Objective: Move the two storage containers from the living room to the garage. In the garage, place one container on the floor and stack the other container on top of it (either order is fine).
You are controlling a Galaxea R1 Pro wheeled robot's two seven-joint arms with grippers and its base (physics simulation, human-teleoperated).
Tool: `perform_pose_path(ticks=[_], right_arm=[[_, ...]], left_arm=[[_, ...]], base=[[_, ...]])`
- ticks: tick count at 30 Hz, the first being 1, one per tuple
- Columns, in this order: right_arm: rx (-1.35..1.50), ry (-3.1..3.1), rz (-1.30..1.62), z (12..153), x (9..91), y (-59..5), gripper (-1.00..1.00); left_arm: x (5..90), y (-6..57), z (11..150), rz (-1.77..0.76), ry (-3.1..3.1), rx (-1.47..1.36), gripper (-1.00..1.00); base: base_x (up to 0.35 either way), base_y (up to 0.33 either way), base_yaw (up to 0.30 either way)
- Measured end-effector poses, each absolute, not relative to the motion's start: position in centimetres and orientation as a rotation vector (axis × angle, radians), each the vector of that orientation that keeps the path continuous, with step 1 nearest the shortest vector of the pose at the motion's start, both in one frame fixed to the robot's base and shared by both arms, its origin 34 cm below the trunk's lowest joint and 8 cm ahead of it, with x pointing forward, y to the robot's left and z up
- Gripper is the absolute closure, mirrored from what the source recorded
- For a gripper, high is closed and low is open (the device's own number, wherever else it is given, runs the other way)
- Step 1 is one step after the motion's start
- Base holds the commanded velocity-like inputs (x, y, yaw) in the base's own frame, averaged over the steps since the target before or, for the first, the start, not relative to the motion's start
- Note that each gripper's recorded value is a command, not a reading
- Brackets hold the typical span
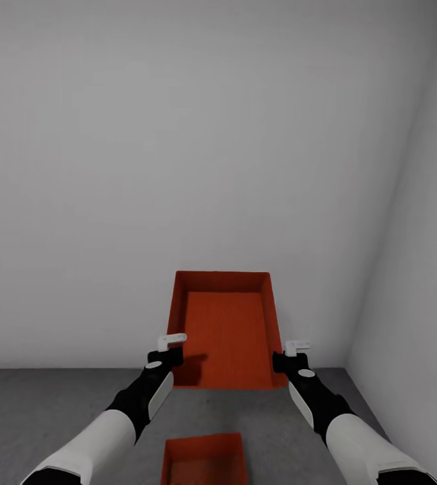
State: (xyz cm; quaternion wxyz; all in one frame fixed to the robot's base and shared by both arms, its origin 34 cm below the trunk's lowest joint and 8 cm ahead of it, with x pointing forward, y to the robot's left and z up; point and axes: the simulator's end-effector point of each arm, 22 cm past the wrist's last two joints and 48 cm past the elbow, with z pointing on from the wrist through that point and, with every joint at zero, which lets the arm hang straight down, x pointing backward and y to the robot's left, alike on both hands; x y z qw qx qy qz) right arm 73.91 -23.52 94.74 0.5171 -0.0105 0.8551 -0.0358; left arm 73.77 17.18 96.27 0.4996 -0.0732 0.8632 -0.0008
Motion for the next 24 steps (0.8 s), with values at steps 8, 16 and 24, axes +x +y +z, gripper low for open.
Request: perform_pose_path(ticks=[8, 16, 24], right_arm=[[-0.026, 2.067, -0.084, 93.9, 73.8, -23.7, 1.0], [-0.027, 2.078, -0.084, 93.1, 73.8, -23.7, 1.0], [-0.027, 2.091, -0.084, 92.3, 73.7, -23.7, 1.0]], left_arm=[[73.7, 17.0, 95.5, 0.001, 2.102, -0.178, 1.0], [73.6, 17.0, 94.7, 0.002, 2.113, -0.178, 1.0], [73.6, 17.0, 93.9, 0.003, 2.126, -0.178, 1.0]], base=[[0.0, 0.0, 0.0], [0.0, 0.0, 0.0], [0.0, 0.0, 0.0]])
